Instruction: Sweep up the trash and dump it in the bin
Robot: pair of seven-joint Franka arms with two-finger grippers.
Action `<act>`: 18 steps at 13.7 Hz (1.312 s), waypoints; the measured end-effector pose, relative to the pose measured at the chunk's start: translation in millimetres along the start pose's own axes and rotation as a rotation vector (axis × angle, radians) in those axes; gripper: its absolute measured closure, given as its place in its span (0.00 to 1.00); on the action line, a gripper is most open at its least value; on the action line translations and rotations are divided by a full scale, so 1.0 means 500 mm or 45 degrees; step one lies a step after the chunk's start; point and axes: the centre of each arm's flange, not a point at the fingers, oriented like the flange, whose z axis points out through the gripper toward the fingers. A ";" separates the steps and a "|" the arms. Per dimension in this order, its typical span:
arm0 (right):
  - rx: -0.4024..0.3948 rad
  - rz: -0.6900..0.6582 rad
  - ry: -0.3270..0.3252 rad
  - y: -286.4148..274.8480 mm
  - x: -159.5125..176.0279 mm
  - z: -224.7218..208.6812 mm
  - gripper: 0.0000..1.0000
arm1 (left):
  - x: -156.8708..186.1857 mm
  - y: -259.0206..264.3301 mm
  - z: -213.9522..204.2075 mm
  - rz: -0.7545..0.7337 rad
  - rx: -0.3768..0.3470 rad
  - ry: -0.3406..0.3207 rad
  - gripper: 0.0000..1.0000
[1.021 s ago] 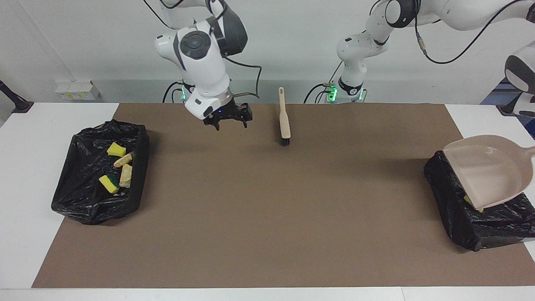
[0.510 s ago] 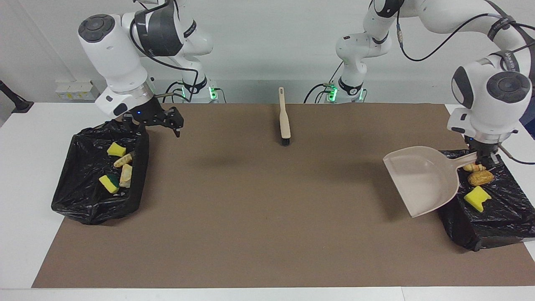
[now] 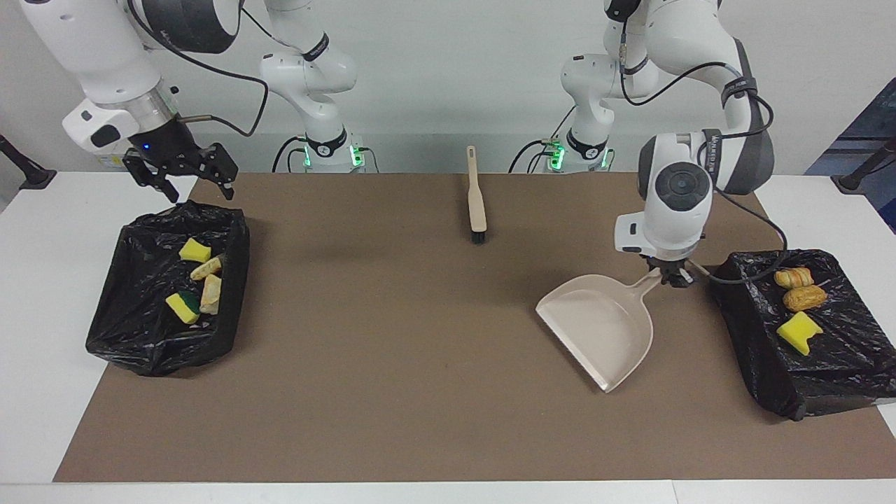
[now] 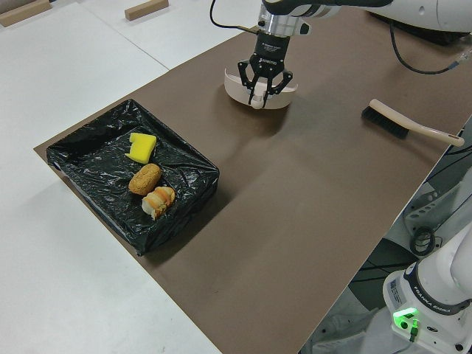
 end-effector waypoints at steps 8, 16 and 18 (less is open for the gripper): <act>-0.018 0.061 -0.028 -0.001 -0.022 -0.015 0.00 | 0.218 0.314 -0.072 -0.668 -0.239 0.147 0.68; -0.020 0.060 -0.038 -0.009 -0.008 0.000 0.00 | 0.304 0.450 -0.061 -1.118 -0.329 0.118 0.68; -0.021 0.066 -0.025 -0.010 -0.006 -0.001 0.00 | 0.320 0.467 -0.043 -1.132 -0.328 0.099 0.68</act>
